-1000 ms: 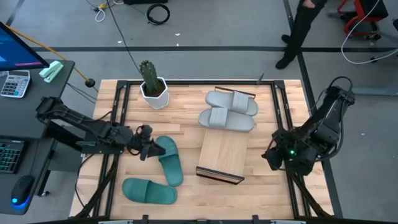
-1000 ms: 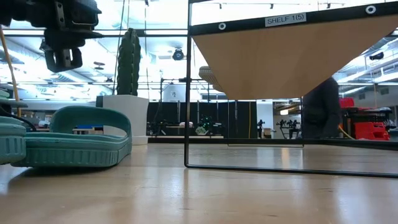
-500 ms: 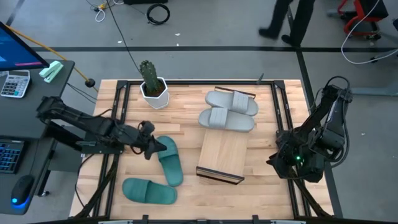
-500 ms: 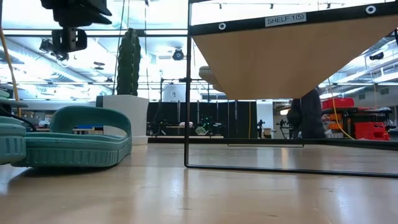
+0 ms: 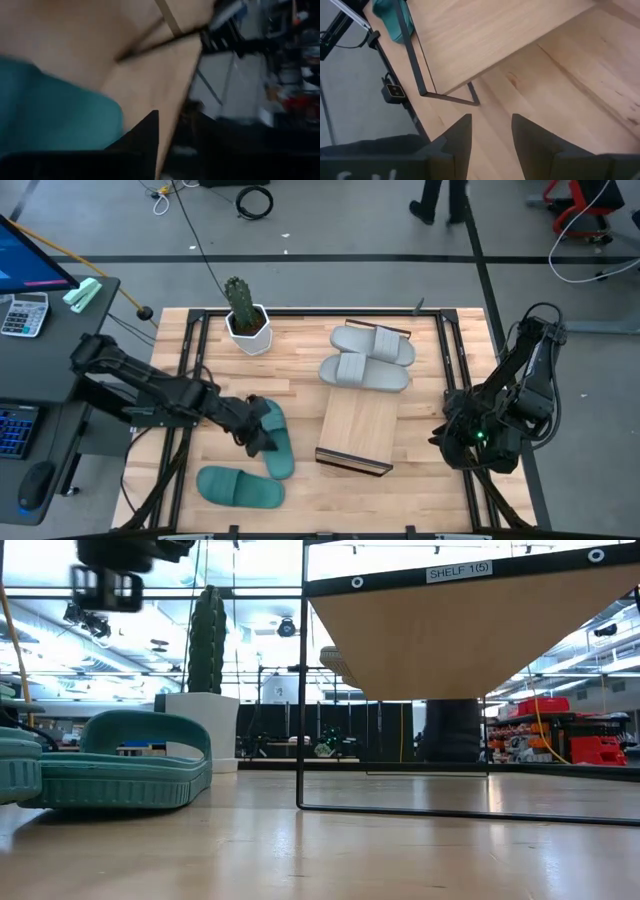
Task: Pick and place slides into the shelf
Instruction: Put the bottom green slide on the shelf
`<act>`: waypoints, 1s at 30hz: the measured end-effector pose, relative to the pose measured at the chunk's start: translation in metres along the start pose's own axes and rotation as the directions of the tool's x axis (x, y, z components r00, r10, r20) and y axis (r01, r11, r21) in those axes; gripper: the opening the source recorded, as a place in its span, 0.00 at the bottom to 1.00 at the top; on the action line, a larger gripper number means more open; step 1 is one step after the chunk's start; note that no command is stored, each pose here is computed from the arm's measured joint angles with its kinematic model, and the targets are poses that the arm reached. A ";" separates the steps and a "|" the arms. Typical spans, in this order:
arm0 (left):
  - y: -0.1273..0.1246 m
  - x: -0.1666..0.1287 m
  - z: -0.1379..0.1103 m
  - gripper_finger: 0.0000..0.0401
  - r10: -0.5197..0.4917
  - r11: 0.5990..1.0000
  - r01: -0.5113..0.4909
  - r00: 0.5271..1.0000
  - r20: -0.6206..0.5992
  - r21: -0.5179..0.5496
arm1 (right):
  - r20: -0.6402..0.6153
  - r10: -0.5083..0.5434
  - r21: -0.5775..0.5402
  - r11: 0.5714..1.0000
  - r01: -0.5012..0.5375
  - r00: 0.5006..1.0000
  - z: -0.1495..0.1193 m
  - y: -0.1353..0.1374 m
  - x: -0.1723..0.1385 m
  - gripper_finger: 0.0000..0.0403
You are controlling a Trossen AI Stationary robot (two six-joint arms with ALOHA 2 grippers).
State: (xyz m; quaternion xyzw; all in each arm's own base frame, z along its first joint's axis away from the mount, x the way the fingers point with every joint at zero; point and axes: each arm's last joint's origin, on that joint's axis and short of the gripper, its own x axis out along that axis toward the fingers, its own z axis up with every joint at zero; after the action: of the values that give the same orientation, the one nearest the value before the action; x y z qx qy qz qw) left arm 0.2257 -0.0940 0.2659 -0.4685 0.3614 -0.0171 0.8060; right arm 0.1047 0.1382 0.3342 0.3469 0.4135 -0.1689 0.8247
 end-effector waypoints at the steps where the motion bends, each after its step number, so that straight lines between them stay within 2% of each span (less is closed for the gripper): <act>1: -0.002 0.000 -0.002 0.34 -0.009 1.000 0.008 0.999 -0.046 -0.030 | 0.000 0.000 -0.006 1.000 0.000 1.000 0.000 0.000 0.000 0.36; 4: -0.007 -0.003 -0.013 0.38 0.007 0.992 -0.030 0.983 -0.185 -0.121 | 0.000 0.000 -0.029 1.000 0.000 1.000 0.000 0.000 0.000 0.36; 9: -0.017 -0.023 -0.031 0.36 0.197 0.952 -0.253 0.938 -0.286 -0.175 | 0.000 -0.001 -0.075 0.997 0.001 1.000 0.000 0.000 0.000 0.36; 12: -0.022 -0.034 -0.042 0.33 0.268 0.931 -0.304 0.945 -0.189 -0.200 | 0.001 -0.012 -0.101 0.995 0.012 1.000 0.000 -0.001 0.000 0.36; 15: -0.025 -0.046 -0.053 0.28 0.238 0.928 -0.228 0.971 -0.004 -0.294 | 0.012 -0.025 -0.127 0.991 0.026 1.000 0.001 -0.003 0.000 0.36; 19: -0.018 -0.056 -0.073 0.22 0.239 0.901 -0.149 0.954 0.179 -0.407 | 0.034 -0.034 -0.157 0.987 0.039 0.999 0.001 -0.004 0.000 0.36; 21: -0.013 -0.057 -0.084 0.19 0.248 0.881 -0.134 0.948 0.201 -0.454 | 0.036 -0.038 -0.173 0.984 0.043 0.999 0.002 -0.004 0.000 0.36; 25: -0.002 -0.055 -0.105 0.16 0.325 0.830 -0.198 0.931 0.165 -0.521 | 0.036 -0.042 -0.177 0.983 0.047 0.998 0.002 -0.005 0.000 0.36; 28: -0.002 -0.053 -0.109 0.15 0.322 0.838 -0.192 0.930 0.179 -0.511 | 0.036 -0.042 -0.176 0.983 0.047 0.998 0.002 -0.005 0.000 0.36; 30: -0.003 -0.051 -0.107 0.15 0.308 0.857 -0.152 0.917 0.253 -0.492 | 0.036 -0.041 -0.171 0.984 0.047 0.998 0.002 -0.005 0.000 0.36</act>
State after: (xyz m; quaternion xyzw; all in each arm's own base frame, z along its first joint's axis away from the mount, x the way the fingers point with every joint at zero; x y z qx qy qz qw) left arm 0.1245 -0.1567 0.2651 -0.5959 0.2722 0.2442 0.7149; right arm 0.1027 0.1336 0.3329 0.2625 0.4207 -0.1564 0.8542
